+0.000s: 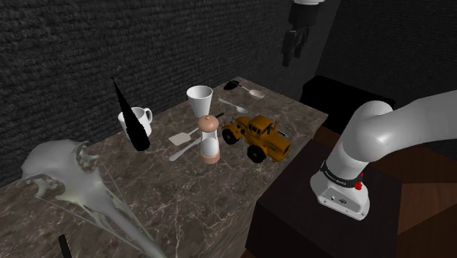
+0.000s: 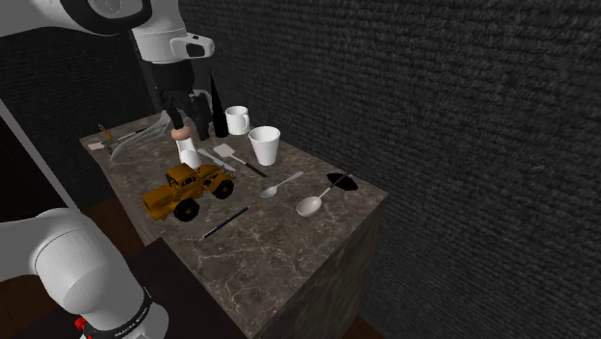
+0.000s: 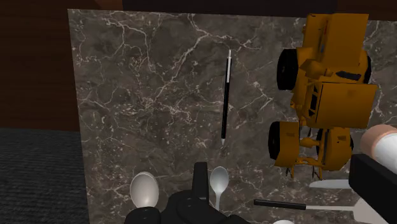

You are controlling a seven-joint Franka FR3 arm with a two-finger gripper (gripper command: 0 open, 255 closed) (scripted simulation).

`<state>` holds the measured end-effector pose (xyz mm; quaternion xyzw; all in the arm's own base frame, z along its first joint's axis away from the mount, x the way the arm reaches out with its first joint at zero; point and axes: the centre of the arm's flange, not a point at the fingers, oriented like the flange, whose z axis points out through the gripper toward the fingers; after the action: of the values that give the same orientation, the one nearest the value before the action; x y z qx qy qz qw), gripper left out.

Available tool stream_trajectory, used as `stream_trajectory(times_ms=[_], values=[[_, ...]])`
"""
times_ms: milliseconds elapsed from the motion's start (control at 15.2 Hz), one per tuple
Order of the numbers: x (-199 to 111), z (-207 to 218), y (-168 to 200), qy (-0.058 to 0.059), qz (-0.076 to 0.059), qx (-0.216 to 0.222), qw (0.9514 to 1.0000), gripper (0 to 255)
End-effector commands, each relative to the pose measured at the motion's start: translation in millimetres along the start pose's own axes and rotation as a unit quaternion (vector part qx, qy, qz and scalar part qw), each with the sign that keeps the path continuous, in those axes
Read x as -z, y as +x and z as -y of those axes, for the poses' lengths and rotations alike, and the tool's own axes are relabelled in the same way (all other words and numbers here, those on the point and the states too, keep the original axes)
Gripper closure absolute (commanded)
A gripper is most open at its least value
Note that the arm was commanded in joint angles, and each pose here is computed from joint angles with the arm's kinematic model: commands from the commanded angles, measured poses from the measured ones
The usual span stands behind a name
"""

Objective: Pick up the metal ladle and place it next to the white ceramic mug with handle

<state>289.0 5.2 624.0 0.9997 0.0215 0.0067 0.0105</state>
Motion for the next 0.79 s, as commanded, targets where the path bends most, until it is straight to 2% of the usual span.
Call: stream_trajectory(times_ms=[0, 726], values=[[0, 0, 0, 0.000, 0.000, 0.000, 1.0000, 0], [-85, -74, 93, 0.021, -0.013, -0.019, 0.9995, 0]])
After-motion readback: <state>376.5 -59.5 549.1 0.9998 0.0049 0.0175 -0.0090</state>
